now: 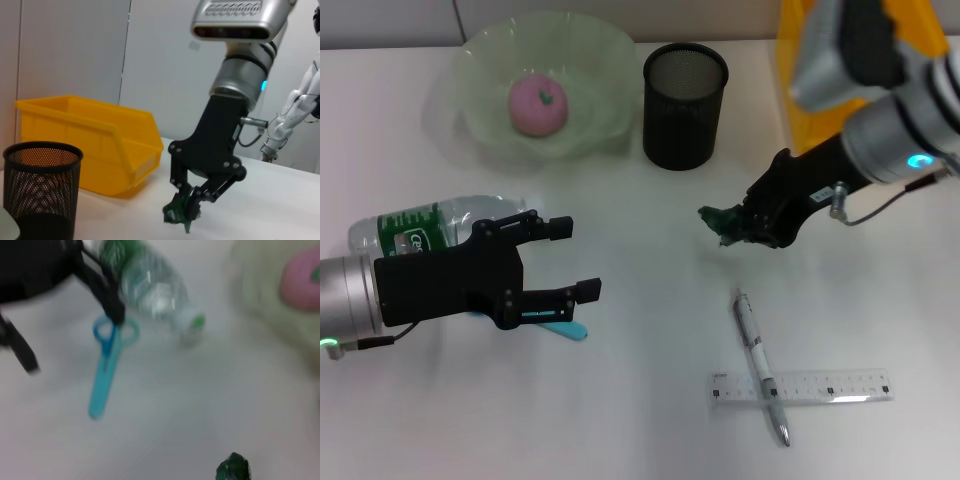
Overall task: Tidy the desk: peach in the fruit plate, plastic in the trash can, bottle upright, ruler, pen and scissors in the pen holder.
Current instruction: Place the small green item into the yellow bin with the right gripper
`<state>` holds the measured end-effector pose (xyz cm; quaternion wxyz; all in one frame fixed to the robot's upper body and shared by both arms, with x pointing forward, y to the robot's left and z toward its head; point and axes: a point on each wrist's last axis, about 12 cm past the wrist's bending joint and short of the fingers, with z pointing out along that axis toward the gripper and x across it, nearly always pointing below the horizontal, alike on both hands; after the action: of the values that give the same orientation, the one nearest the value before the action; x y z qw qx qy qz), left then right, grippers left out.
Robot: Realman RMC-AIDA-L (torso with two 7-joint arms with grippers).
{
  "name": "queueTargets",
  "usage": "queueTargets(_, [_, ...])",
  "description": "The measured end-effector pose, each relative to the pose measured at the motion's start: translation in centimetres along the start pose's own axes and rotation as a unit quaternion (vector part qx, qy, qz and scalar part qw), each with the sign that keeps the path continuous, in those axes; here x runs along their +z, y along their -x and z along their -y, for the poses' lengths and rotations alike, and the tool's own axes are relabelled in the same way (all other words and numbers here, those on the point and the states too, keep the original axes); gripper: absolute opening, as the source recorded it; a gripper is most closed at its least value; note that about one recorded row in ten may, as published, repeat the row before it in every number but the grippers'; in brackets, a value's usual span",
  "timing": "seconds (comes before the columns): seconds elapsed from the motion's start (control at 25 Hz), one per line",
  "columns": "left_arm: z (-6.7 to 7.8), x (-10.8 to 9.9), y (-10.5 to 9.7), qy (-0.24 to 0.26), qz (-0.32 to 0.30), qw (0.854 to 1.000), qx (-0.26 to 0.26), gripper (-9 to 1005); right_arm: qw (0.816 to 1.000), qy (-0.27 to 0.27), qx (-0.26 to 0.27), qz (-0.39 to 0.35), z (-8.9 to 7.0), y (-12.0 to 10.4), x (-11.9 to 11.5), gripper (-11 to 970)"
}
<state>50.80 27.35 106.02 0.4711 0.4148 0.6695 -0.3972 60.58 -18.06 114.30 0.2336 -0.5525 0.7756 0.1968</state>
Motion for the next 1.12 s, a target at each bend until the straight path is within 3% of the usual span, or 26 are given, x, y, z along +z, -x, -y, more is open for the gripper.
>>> queueTargets(0.08, [-0.1, -0.1, 0.1, 0.005, 0.003, 1.0, 0.002, 830, 0.997, 0.005, 0.018, 0.079, -0.4, -1.8, -0.6, 111])
queueTargets(0.24, [-0.2, -0.1, 0.2, 0.01, 0.008, 1.0, 0.003, 830, 0.985, 0.009, 0.039, 0.167, -0.8, -3.9, -0.8, 111])
queueTargets(0.28, [-0.3, 0.0, 0.3, 0.01, 0.01, 1.0, 0.005, 830, 0.971, 0.006, 0.056, 0.231, -1.1, -5.5, -0.7, 111])
queueTargets(0.36, [-0.4, 0.0, 0.4, 0.011, 0.011, 1.0, 0.005, 829, 0.965, 0.003, 0.06, 0.256, -1.3, -6.2, -0.5, 111])
queueTargets(0.52, [-0.6, 0.0, 0.6, 0.017, 0.017, 1.0, 0.005, 828, 0.923, -0.028, 0.08, 0.376, -2.3, -9.3, 0.6, 111])
queueTargets(0.88, [-0.6, -0.1, 0.7, 0.021, 0.027, 0.999, 0.006, 827, 0.874, -0.108, 0.066, 0.469, -4.6, -11.4, 2.6, 111])
queueTargets(1.12, [-0.6, 0.0, 0.8, 0.02, 0.029, 0.999, 0.006, 826, 0.873, -0.106, 0.064, 0.473, -4.9, -11.2, 2.9, 111])
